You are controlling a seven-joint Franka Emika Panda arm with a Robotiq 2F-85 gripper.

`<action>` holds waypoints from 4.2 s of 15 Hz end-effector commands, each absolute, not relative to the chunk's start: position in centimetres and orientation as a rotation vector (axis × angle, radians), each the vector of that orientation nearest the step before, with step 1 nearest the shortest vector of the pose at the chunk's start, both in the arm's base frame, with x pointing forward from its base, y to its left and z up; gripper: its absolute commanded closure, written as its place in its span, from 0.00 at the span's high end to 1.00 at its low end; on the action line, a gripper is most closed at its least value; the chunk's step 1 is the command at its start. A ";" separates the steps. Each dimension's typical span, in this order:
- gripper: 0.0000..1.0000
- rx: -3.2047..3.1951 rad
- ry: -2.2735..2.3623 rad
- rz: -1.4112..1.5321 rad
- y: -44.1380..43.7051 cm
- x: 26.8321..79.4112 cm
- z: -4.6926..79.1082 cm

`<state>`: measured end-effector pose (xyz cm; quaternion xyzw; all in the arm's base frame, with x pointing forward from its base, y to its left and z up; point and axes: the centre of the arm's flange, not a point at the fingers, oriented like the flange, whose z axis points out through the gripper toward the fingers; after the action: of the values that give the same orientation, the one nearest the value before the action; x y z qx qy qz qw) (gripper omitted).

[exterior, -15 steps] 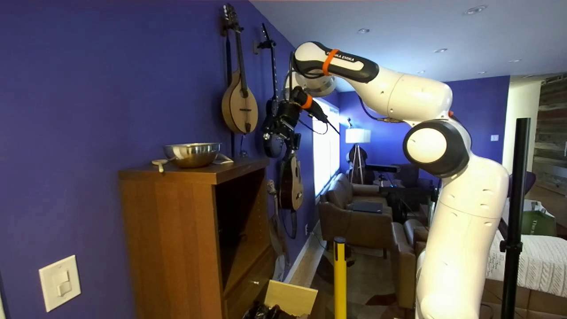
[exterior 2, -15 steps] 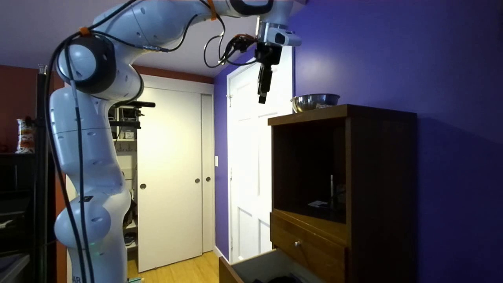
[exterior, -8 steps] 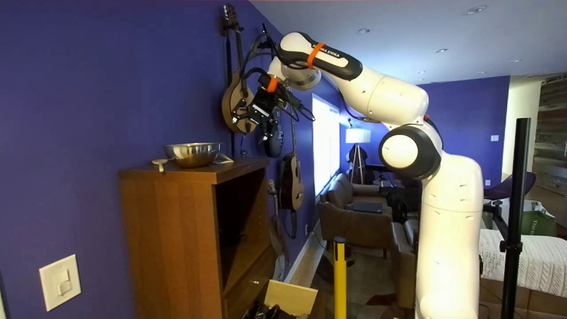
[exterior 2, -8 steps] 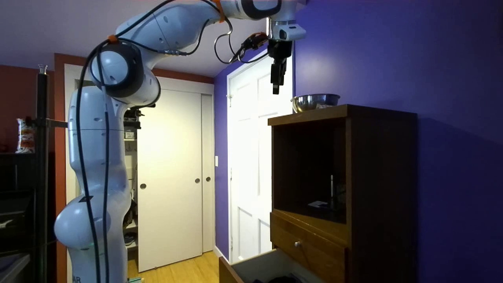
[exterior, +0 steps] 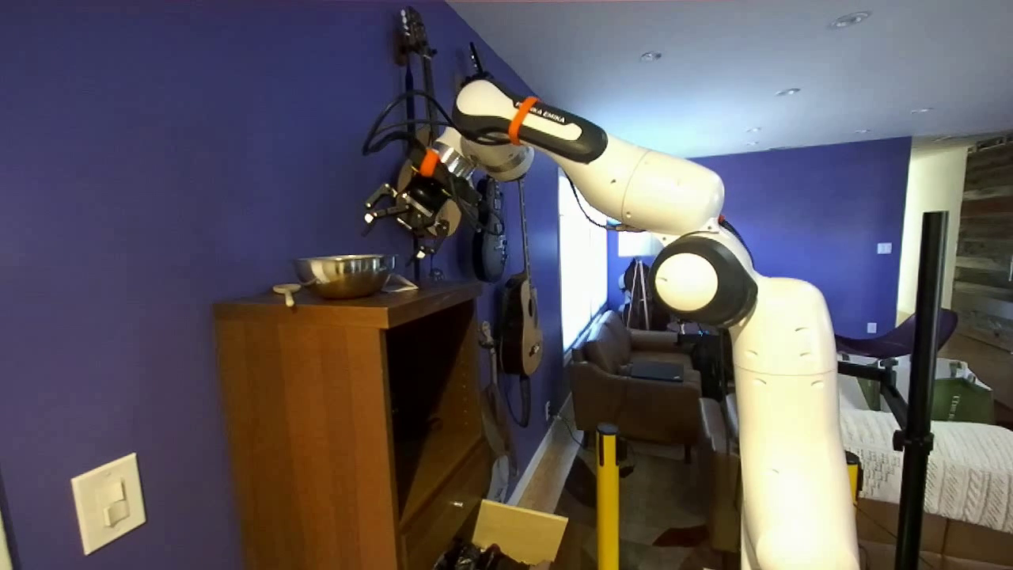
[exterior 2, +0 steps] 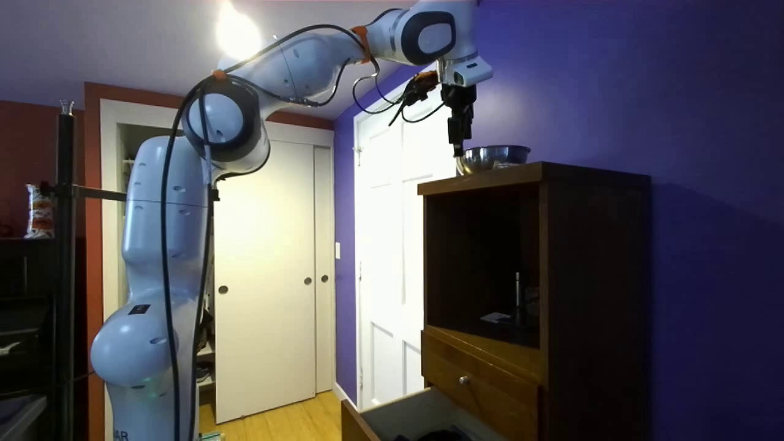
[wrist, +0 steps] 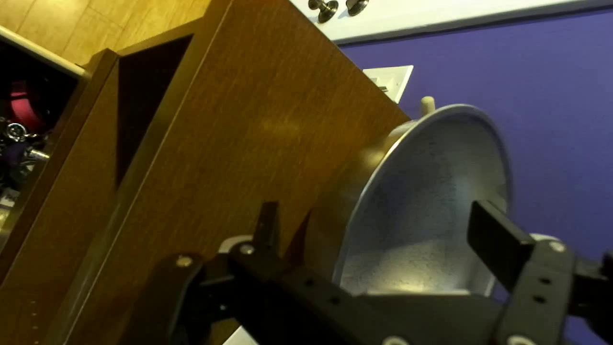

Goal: Pick up the metallic dish pan from the top of the cabinet and place it in the top shelf

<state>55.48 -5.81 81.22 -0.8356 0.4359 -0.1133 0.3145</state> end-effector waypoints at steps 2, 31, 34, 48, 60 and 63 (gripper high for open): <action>1.00 -2.200 1.153 -0.302 -6.1 55.4 81.3; 0.02 -2.253 1.281 -0.407 -7.8 56.2 79.5; 0.02 -2.248 1.299 -0.411 -8.4 55.9 79.4; 0.02 -2.456 0.684 -0.549 -8.9 46.4 82.6; 0.02 -2.628 0.566 -0.227 -10.7 36.8 74.9; 0.02 -2.660 0.603 -0.154 -10.4 36.1 72.1</action>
<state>38.50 -11.30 75.04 -0.9504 0.2123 -0.0692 0.2167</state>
